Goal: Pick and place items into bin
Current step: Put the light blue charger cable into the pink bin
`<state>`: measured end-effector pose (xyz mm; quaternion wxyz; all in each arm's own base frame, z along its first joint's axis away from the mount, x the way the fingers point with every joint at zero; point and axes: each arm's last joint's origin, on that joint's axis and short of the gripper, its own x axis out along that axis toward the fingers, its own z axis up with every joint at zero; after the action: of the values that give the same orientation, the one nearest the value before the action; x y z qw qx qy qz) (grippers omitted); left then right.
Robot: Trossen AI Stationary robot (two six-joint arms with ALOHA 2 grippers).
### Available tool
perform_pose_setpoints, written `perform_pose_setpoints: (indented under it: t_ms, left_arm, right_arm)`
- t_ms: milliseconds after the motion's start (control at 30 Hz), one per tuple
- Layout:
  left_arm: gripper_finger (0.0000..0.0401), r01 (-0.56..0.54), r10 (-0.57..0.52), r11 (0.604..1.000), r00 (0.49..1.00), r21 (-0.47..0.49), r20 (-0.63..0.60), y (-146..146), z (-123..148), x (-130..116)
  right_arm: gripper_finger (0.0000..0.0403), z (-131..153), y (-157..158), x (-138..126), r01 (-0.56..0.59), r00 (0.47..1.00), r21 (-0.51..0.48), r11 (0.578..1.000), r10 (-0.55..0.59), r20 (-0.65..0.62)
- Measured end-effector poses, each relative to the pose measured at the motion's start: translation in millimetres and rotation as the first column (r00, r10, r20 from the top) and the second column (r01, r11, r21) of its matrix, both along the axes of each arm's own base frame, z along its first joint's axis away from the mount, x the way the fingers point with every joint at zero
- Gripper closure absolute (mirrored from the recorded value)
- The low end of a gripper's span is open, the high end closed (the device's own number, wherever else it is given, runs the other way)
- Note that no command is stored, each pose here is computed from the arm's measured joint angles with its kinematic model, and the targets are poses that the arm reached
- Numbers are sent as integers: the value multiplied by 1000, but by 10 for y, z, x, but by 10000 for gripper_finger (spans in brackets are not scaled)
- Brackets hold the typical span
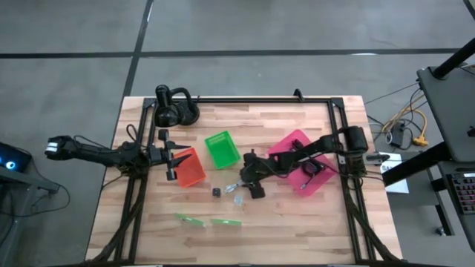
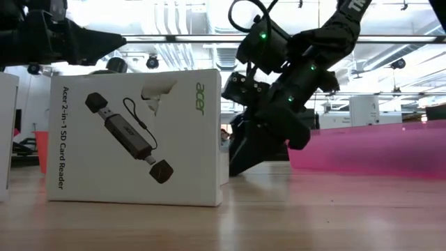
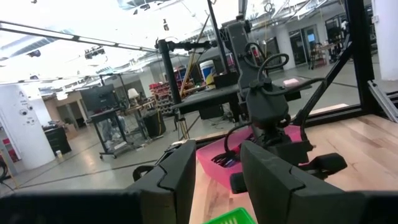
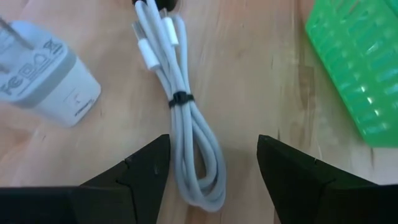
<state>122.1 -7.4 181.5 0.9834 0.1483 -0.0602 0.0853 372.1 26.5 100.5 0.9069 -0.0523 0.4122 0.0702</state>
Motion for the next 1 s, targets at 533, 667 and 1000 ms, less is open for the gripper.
perform_pose_setpoints:
  t_ms: [533,667,1000]
  left_arm:
    - [288,0,0,1000,1000,0,-2,0,-2,1]
    - [288,-1,1,1000,1000,0,-2,0,-2,1]
    - [288,-2,2,1000,1000,0,-2,0,-2,1]
  right_arm:
    - [243,38,-17,-45,5,998,25,1000,-4,-68]
    - [284,37,-14,-49,4,997,31,1000,-2,-73]
    - [357,37,-16,-49,2,997,20,1000,0,-72]
